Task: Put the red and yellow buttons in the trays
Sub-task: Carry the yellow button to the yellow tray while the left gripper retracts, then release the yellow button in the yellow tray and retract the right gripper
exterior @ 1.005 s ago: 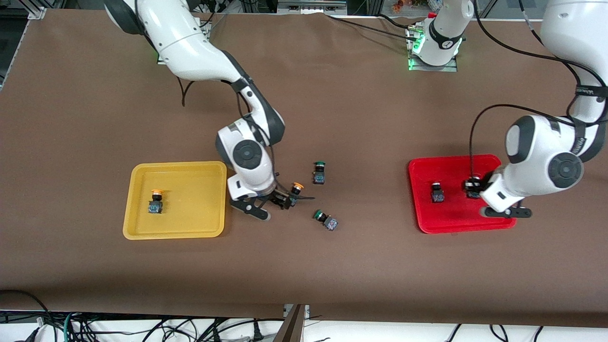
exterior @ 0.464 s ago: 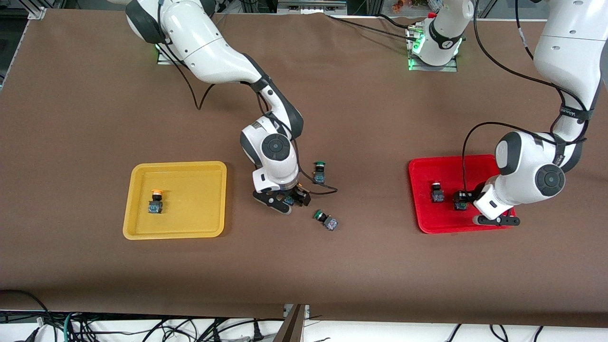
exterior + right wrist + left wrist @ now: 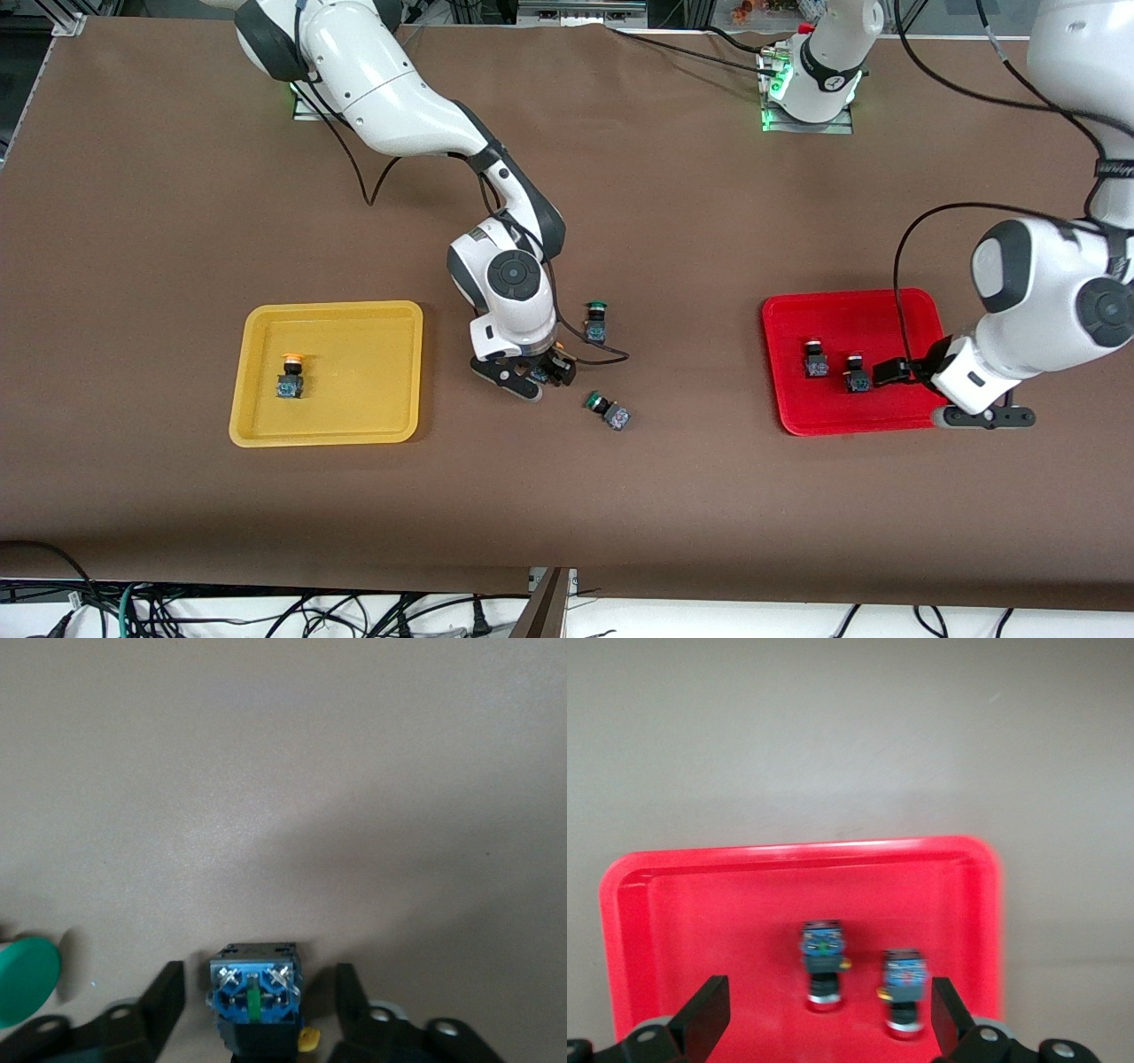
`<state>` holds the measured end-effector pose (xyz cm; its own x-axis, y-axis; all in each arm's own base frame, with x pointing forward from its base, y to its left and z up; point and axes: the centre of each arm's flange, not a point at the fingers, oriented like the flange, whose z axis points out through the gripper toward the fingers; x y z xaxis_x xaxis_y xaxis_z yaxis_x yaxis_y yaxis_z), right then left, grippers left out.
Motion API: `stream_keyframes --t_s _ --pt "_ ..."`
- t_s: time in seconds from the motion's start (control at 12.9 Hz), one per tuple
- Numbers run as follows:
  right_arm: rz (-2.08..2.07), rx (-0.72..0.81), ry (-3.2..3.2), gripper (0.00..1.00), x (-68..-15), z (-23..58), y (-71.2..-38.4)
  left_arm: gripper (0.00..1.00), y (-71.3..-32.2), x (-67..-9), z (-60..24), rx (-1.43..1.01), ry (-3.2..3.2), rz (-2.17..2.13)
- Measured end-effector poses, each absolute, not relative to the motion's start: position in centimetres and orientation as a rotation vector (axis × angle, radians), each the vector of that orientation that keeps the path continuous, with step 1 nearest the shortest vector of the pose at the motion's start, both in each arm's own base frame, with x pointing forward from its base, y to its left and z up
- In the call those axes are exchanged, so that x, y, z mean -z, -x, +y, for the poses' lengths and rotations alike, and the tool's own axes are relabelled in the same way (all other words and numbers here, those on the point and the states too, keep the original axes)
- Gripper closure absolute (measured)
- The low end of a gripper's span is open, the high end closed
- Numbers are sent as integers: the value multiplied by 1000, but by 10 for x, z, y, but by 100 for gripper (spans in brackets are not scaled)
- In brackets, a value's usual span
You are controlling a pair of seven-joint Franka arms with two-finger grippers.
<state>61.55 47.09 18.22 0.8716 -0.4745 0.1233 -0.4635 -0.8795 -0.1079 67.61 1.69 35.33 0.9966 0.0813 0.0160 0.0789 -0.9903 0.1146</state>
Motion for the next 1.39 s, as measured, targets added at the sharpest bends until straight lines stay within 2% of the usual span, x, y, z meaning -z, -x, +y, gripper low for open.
stream_keyframes --t_s 0.15,0.23,0.46,0.85,1.16,1.39 --pt "746 227 2965 54 -183 471 -616 0 -672 -381 5 22 -2971 239" --pt "747 231 2961 59 -185 470 -618 0 -669 -393 2 88 -2970 244" --pt "736 224 3001 59 -212 438 -644 0 -663 -457 16 177 -2981 110" --pt "388 -67 3189 59 -272 286 -700 0 -639 -525 39 244 -3022 21" --pt "173 -199 3236 59 -242 174 -711 0 -617 -571 29 206 -3063 -3" --pt "88 -132 3237 59 -205 153 -696 0 -611 -588 23 136 -3157 1"
